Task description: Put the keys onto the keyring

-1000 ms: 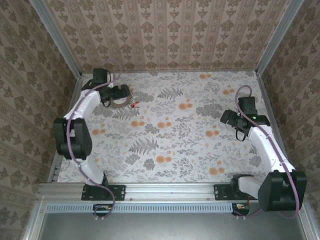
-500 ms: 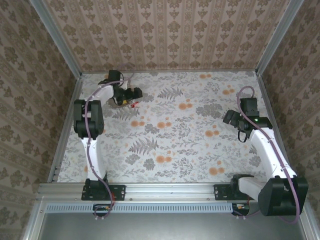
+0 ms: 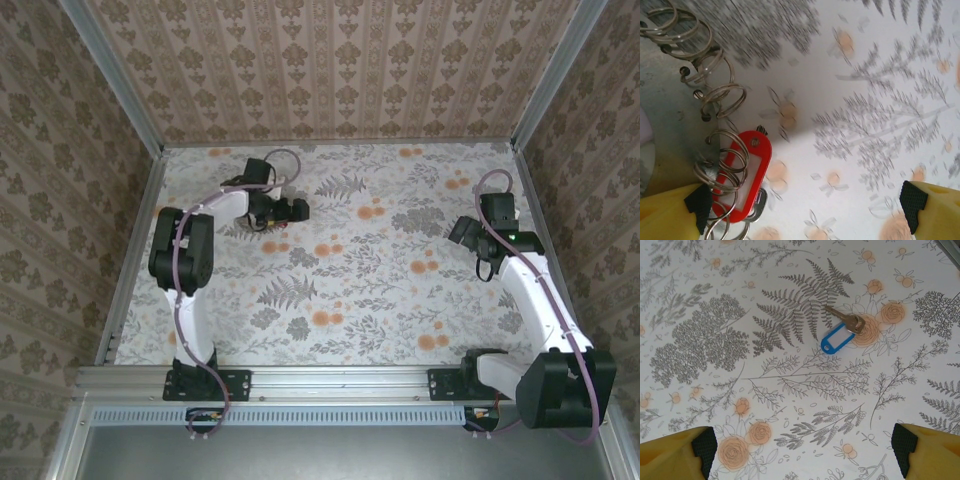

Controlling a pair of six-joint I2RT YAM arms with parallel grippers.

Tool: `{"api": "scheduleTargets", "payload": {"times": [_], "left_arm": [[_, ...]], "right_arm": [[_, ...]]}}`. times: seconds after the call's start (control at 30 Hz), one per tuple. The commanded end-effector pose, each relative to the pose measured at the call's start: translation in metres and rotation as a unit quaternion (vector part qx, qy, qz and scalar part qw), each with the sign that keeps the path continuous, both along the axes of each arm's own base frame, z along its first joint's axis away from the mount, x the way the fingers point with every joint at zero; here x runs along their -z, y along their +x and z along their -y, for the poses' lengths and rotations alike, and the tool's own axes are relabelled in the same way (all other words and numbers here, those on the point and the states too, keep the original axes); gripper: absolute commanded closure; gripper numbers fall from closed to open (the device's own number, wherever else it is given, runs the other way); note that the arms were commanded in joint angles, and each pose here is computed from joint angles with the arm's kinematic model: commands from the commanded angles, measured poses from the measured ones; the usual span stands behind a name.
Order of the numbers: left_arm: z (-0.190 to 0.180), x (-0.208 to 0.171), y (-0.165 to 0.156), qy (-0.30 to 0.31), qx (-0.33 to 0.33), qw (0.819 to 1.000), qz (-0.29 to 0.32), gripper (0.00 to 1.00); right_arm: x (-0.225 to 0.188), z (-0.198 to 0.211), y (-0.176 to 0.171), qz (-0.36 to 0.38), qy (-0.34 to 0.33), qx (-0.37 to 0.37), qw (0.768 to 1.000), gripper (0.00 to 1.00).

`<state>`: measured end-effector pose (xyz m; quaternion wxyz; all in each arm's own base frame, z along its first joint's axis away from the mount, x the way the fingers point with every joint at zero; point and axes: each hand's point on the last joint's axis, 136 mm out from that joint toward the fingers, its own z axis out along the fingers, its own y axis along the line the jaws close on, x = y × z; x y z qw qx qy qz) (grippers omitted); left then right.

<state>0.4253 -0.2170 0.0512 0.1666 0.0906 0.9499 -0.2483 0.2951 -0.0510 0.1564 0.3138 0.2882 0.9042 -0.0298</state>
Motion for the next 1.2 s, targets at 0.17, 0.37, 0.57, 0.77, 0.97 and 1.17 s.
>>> {"api": "scheduleTargets", "payload": {"times": [0.17, 0.37, 0.57, 0.77, 0.97, 1.17], "left_arm": [[0.073, -0.004, -0.093, -0.032, 0.074, 0.996, -0.028, 0.00], [0.121, -0.022, -0.155, -0.038, 0.150, 0.988, -0.013, 0.00], [0.172, -0.116, -0.203, -0.022, 0.287, 0.949, 0.127, 0.00], [0.148, -0.191, -0.186, -0.051, 0.278, 0.937, 0.207, 0.00], [0.073, -0.156, -0.129, 0.067, 0.190, 0.946, 0.253, 0.00], [0.062, -0.122, -0.129, 0.167, 0.209, 0.933, 0.240, 0.00]], "right_arm": [[0.008, -0.003, 0.002, -0.021, 0.058, 0.037, 0.997, 0.08], [0.039, 0.017, 0.001, -0.081, 0.105, 0.122, 0.984, 0.11], [0.058, 0.043, 0.023, -0.087, 0.170, 0.157, 0.969, 0.33], [0.088, 0.071, 0.042, -0.121, 0.176, 0.200, 0.956, 0.56], [0.112, 0.077, 0.051, -0.165, 0.177, 0.212, 0.947, 0.50], [0.130, 0.085, 0.062, -0.181, 0.162, 0.205, 0.948, 0.49]]}}
